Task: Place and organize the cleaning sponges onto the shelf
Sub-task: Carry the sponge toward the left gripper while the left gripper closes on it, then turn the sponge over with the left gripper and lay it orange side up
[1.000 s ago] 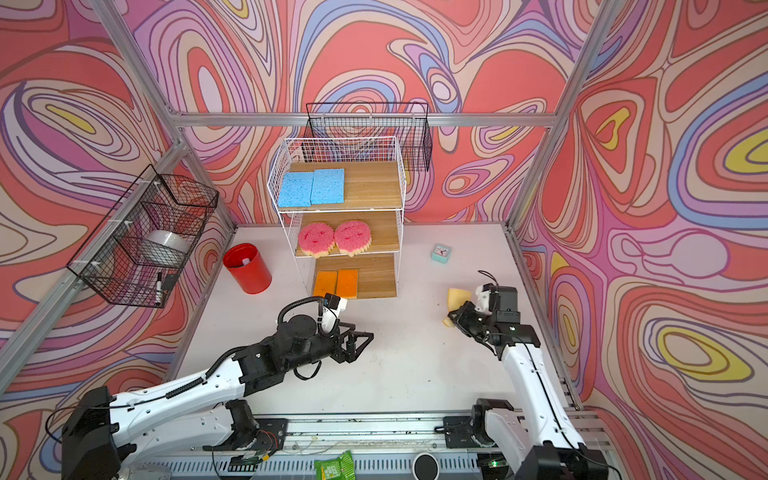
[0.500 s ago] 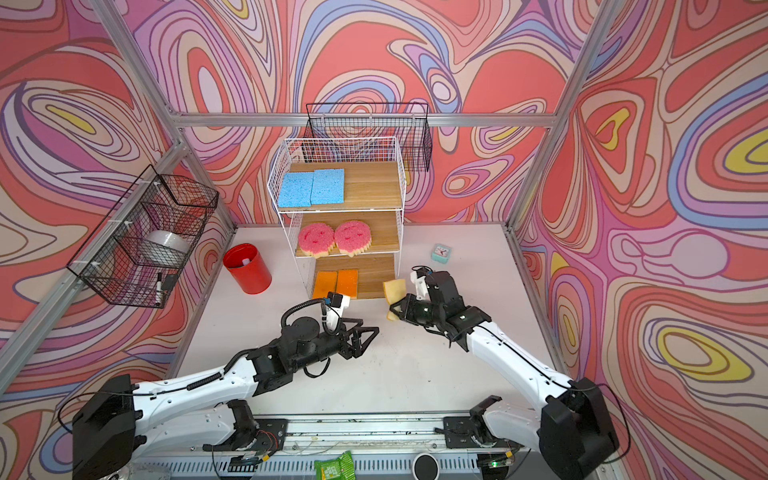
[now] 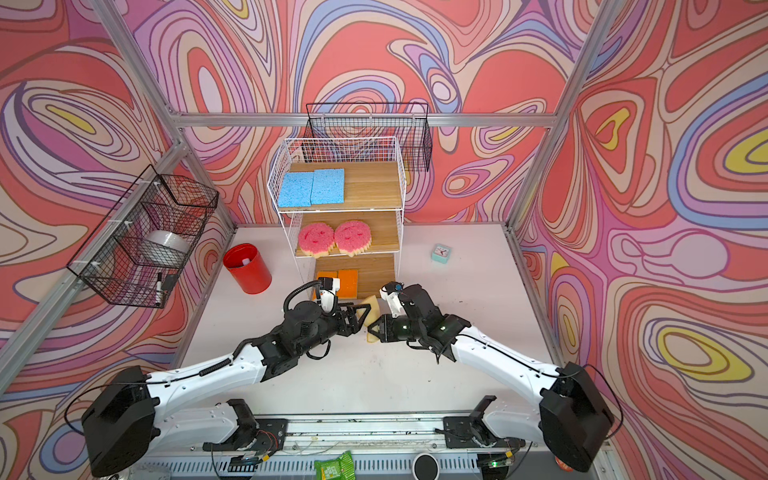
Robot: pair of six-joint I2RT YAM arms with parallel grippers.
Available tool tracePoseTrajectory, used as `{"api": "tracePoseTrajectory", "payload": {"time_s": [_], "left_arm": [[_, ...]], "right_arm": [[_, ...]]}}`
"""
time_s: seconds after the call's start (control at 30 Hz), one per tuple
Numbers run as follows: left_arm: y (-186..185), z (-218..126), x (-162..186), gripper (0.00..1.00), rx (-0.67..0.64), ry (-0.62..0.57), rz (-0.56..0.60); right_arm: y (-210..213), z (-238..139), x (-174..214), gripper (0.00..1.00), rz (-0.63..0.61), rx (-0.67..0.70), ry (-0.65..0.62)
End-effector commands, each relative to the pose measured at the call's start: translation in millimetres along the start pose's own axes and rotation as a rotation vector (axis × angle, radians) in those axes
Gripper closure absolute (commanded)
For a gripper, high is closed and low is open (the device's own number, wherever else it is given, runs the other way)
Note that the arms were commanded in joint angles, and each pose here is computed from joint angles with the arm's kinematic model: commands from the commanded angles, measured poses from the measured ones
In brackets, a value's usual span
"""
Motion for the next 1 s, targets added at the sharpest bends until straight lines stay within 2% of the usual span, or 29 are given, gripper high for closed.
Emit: {"api": "tracePoseTrajectory", "payload": {"time_s": [0.0,0.03,0.1,0.17,0.23,0.37,0.5,0.57,0.63,0.77,0.97], "left_arm": [[-8.0,5.3,-6.2,0.42,0.042,-0.012,-0.026],[-8.9,5.8,-7.6,0.48,0.046,-0.017,-0.025],[-10.8,6.5,-8.8,0.68,0.054,-0.017,-0.018],[-12.2,6.1,-10.7,0.84,0.056,-0.018,-0.010],[-11.9,4.8,-12.0,0.85,0.051,-0.020,-0.006],[-8.6,-5.1,-15.8,0.85,0.016,-0.017,0.029],[3.6,-24.4,-18.9,0.85,-0.072,-0.001,0.098],[11.9,-36.0,-20.9,0.85,-0.125,0.005,0.139],[18.4,-48.1,-24.5,0.85,-0.185,0.018,0.199],[24.6,-65.5,-32.3,0.85,-0.297,0.072,0.338],[-8.3,-51.2,-18.2,0.84,-0.467,0.203,0.712]], "right_arm": [[-1.8,5.7,1.7,0.87,-0.030,-0.001,-0.002],[-2.5,6.7,2.4,0.87,-0.029,0.002,0.002],[-3.9,8.6,2.7,0.85,-0.028,0.008,0.005],[-4.7,9.0,1.7,0.82,-0.029,0.012,-0.001],[-4.5,9.5,-0.2,0.70,-0.029,0.018,-0.007],[-2.9,7.3,-5.7,0.27,-0.031,0.035,-0.028],[3.3,-6.5,-10.1,0.10,-0.047,0.038,-0.076],[4.6,-16.3,-11.6,0.03,-0.047,0.034,-0.103],[-1.1,-26.9,-14.5,0.02,-0.009,-0.004,-0.108],[-40.2,-60.5,-32.3,0.02,0.174,-0.118,-0.159],[-52.2,-77.3,-43.6,0.02,0.188,-0.082,-0.191]]}}
Point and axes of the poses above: each gripper's point midway between its finger pads, its own z axis out along the fingers, its own y axis along the line the jaws close on, x = y × z, the point moved 3 cm from there along -z, back along the fingers, and after that the axes turned 11 degrees about z, right-handed, at the moved point
